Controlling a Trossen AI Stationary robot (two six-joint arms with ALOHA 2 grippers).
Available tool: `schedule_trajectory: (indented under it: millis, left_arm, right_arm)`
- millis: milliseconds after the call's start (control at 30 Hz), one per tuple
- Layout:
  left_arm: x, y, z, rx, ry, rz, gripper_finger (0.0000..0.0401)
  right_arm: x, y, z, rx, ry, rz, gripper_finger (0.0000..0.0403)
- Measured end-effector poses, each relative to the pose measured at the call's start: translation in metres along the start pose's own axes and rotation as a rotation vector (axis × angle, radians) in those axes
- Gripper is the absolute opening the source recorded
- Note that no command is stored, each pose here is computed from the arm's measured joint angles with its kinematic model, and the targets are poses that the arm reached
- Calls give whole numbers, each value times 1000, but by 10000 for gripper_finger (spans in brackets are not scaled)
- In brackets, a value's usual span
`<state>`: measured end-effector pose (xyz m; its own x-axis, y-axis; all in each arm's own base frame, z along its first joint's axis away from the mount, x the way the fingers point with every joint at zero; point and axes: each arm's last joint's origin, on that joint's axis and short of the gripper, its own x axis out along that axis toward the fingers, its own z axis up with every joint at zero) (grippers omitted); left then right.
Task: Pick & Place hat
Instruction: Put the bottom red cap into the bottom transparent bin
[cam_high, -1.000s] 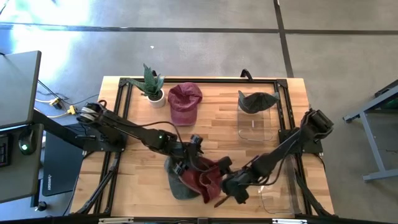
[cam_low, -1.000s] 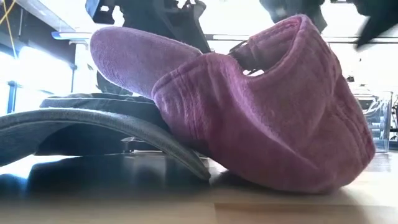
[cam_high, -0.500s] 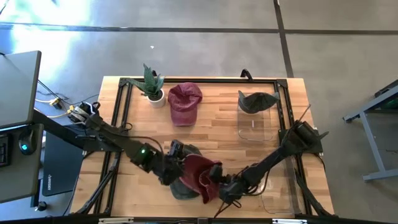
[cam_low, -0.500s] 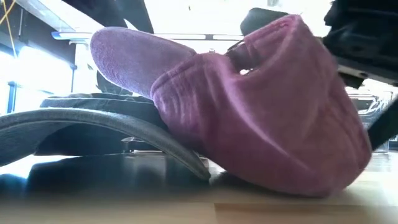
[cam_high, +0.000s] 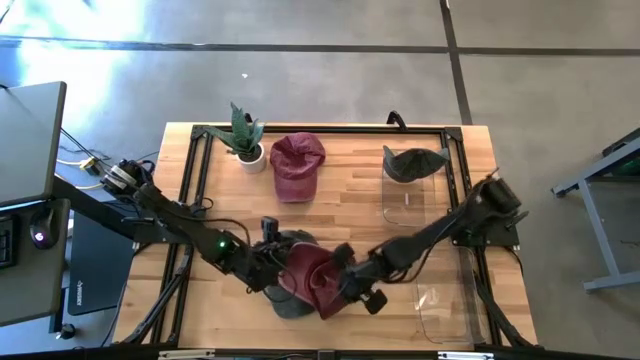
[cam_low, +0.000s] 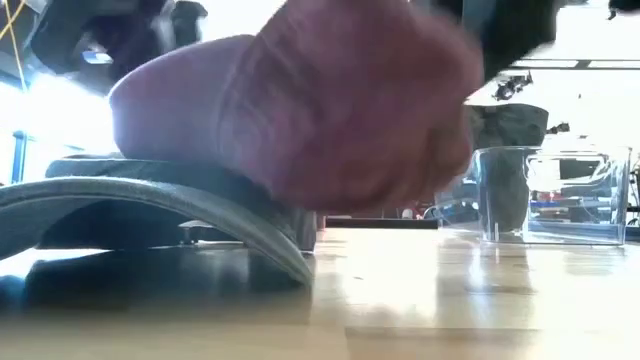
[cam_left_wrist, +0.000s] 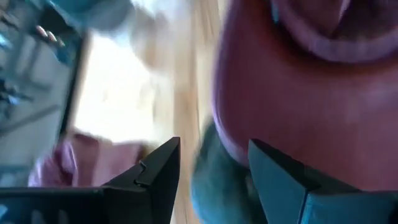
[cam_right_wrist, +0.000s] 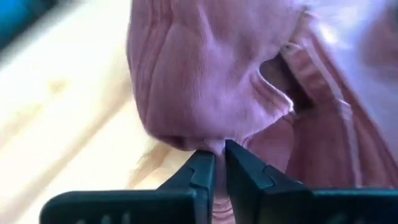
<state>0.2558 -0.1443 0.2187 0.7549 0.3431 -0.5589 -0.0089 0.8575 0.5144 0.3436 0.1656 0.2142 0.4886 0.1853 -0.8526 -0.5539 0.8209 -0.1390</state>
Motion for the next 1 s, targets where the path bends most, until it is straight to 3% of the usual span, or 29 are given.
schedule_trajectory:
  millis: [200, 333, 500, 600, 700, 900, 1000]
  left_arm:
    - [-6, 3, 31, 39, -198, -3, 182]
    - [-12, 7, 48, 84, -296, -3, 182]
    - [-29, 3, 51, 107, -297, 91, 182]
    - [-33, -5, 47, 98, -298, -5, 182]
    - [-29, -14, 37, 50, -290, -142, 182]
    - [4, -15, 27, -146, -265, -109, 182]
    - [32, -4, 30, -248, -276, -219, 183]
  right_arm:
    - [-79, -35, 18, 352, -92, 211, 10]
    - [-106, -61, 17, 513, -172, 354, 10]
    - [-116, -73, 16, 557, -206, 582, 16]
    - [-129, -66, 21, 515, -230, 678, 8]
    - [-149, -52, 25, 468, -255, 679, 4]
    - [-182, -20, 29, 441, -300, 523, 3]
    - [-185, -11, 29, 430, -301, 485, 3]
